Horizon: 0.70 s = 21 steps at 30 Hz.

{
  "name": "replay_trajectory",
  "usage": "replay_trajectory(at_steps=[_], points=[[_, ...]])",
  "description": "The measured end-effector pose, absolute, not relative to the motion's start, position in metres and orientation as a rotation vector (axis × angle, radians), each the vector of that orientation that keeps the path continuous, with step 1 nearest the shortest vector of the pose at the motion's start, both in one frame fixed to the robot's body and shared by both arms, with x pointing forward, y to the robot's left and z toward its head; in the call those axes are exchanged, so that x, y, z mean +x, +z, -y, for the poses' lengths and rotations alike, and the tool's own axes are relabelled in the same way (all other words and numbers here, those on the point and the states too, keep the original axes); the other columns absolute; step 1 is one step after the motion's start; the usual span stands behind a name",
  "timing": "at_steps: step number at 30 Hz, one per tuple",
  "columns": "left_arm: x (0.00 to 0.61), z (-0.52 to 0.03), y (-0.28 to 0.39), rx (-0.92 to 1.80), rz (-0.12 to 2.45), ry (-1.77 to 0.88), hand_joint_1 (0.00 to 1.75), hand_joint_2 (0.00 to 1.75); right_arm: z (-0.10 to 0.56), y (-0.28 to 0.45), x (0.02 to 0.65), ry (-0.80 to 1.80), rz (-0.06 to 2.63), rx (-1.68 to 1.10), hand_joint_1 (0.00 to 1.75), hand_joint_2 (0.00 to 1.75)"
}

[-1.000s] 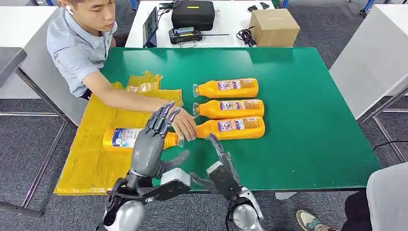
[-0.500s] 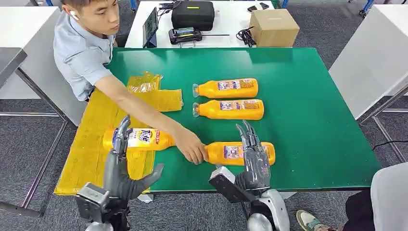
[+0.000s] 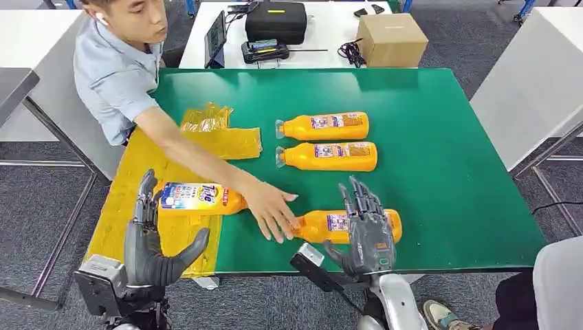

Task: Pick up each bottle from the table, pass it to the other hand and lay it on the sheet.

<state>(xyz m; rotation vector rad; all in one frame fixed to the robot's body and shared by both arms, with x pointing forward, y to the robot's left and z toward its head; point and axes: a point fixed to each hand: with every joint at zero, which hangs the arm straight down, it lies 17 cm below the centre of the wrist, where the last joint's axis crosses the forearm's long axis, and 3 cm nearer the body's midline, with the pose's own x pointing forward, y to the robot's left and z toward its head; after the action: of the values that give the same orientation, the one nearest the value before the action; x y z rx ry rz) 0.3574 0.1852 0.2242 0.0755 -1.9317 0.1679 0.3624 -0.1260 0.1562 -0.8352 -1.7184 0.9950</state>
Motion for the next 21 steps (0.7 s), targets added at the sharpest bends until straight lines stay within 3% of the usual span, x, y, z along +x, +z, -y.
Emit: replay_trajectory(at_steps=[21], points=[[0.359,-0.167,0.209,0.011,1.879,0.100,0.00,1.75,0.149,0.091,0.370,1.195,1.486,-0.911,0.00,1.75]])
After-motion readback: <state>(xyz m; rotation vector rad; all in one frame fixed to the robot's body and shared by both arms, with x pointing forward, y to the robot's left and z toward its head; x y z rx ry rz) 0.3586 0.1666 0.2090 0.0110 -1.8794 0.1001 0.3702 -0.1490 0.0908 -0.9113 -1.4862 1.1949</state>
